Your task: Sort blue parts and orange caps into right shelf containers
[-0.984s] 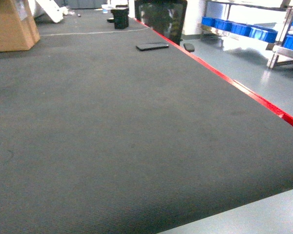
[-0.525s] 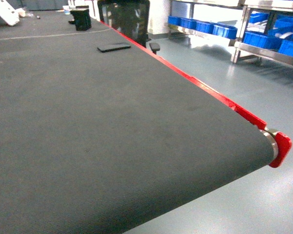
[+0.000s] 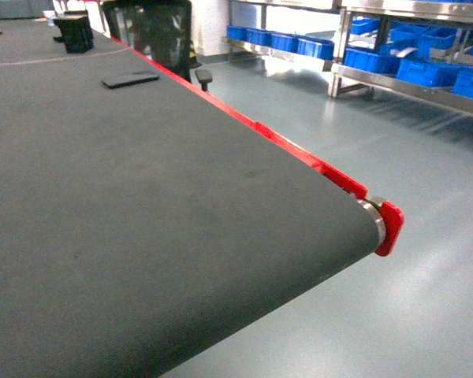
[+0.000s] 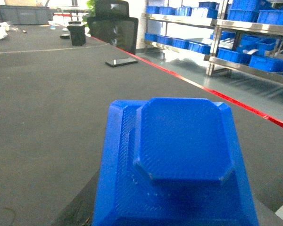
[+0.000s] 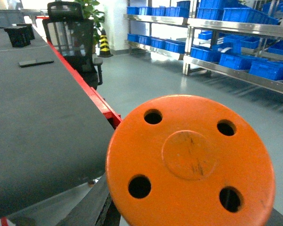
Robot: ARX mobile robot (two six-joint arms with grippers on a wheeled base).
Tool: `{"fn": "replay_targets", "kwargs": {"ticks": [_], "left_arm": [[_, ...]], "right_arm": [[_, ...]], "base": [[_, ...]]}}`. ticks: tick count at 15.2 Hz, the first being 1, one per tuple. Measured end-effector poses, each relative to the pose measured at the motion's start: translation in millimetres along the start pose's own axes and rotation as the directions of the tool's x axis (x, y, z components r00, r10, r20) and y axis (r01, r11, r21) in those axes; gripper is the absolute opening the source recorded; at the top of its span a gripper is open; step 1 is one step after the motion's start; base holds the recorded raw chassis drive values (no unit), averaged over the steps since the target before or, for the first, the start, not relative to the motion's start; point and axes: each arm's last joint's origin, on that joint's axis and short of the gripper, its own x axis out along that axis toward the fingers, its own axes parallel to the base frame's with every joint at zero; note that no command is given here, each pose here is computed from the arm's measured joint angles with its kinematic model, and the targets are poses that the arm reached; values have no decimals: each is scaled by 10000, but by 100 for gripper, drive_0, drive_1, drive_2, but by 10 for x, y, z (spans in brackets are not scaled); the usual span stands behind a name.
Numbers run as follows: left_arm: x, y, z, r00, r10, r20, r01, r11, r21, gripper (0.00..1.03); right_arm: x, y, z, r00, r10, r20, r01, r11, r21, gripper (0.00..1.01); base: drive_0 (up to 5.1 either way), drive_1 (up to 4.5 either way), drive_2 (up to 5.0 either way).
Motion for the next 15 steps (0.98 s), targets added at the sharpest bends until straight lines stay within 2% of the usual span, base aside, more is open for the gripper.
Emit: {"fn": "replay_targets", "kwargs": {"ticks": [15], "left_arm": [[0,0,0,10000,4,0,-4,10000,0,42]], "right_arm": [[0,0,0,10000,0,0,0,10000,4,44]], "base": [[-164,-164,-164]]}}
